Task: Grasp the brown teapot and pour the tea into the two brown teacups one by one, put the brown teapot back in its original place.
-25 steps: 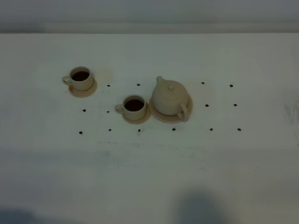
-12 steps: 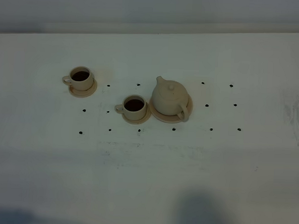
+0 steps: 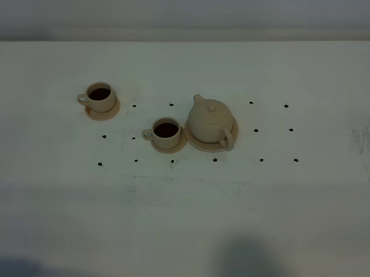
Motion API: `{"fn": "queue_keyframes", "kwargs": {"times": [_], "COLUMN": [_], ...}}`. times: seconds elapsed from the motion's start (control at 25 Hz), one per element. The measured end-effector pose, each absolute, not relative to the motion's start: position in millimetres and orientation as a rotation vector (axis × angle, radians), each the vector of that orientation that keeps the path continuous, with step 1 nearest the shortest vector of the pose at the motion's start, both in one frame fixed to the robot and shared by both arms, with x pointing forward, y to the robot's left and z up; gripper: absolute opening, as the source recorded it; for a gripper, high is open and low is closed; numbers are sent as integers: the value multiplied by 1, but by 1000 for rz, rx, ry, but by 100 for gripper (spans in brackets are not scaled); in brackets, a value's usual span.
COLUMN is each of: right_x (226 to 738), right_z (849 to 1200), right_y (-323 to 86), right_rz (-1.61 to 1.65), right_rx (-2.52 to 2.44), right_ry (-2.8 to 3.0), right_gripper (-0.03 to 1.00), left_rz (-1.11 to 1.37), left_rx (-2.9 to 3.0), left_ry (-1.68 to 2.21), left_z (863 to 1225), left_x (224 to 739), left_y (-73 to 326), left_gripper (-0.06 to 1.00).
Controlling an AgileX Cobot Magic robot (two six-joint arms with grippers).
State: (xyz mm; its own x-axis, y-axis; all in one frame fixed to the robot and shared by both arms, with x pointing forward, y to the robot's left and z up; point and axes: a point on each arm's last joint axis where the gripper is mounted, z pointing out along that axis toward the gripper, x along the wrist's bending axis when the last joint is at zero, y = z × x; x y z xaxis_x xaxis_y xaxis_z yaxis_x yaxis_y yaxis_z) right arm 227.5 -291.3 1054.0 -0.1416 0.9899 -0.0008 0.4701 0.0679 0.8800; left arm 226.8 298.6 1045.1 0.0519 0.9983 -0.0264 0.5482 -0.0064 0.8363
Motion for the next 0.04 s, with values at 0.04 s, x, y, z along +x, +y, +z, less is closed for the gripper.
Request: {"fn": "queue_keyframes", "kwargs": {"times": [0.04], "right_x": [227], "right_z": [1054], "right_y": [-291], "right_rz": [1009], "right_rx": [1467], "right_ry": [1692], "right_gripper": [52], "left_rz": [825], "left_rx": [1639], "left_ry": [1578], "left_z": [1045], "left_x": [227], "left_y": [299], "left_gripper": [50]}}
